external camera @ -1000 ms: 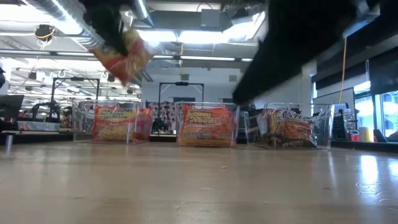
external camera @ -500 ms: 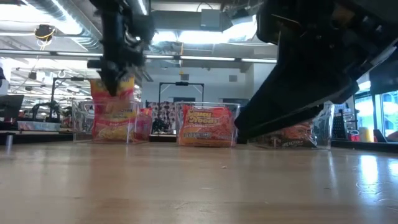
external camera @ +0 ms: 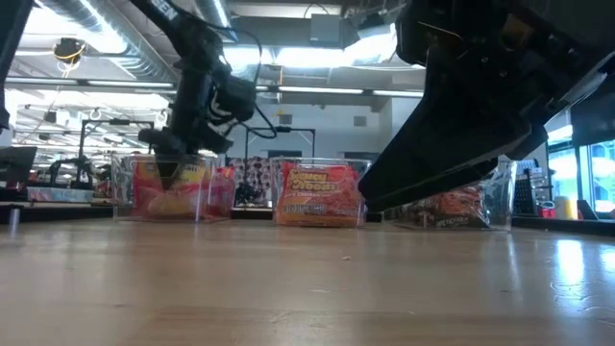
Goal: Sort Maruchan noodles
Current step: Put the red noodle pack into the left transparent bin, then return to Home Position
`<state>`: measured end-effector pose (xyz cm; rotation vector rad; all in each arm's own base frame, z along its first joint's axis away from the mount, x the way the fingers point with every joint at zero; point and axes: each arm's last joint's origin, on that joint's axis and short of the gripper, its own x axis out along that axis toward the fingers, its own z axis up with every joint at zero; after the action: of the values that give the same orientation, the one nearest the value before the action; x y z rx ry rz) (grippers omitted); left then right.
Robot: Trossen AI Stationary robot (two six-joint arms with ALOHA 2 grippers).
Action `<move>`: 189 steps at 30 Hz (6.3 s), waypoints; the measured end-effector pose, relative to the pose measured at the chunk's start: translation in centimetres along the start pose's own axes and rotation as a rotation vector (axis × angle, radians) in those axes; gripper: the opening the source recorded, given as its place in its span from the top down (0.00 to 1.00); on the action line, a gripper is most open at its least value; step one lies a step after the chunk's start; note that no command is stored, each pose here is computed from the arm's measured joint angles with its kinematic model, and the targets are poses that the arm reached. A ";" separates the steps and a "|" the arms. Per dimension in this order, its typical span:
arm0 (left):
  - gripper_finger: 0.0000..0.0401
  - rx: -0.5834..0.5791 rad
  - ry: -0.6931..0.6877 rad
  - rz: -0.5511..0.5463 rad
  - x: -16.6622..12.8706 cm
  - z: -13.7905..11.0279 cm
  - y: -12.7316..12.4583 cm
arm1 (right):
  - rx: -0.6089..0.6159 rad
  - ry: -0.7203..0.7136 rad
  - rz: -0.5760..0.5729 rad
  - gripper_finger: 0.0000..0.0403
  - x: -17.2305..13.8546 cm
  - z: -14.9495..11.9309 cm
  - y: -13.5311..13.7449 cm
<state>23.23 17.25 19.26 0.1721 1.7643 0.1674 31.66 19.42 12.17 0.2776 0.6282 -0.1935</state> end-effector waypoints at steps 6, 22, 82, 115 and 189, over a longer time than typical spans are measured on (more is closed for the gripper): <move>0.67 -0.019 0.017 -0.013 1.0 0.6 0.1 | -0.001 -0.002 -0.002 0.50 0.0 0.0 0.0; 0.55 -0.024 -0.017 0.070 -1.4 -0.6 0.1 | -0.004 -0.024 0.003 0.50 0.0 0.2 0.1; 1.00 -0.094 -1.671 -0.345 -5.5 -5.3 -19.0 | -0.085 -0.556 0.432 0.94 -14.1 1.5 -16.4; 1.00 -0.386 -1.803 -0.277 0.7 -11.9 -17.4 | 0.006 -0.598 0.369 0.94 -15.1 -1.4 -18.7; 0.97 -0.378 -1.785 -0.105 1.4 -13.1 -17.2 | -0.087 -0.583 0.364 0.94 -18.6 -3.2 -20.9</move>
<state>9.69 0.46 16.96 -0.0718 -0.0495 0.1682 9.71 2.37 16.75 0.2319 0.0029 0.1047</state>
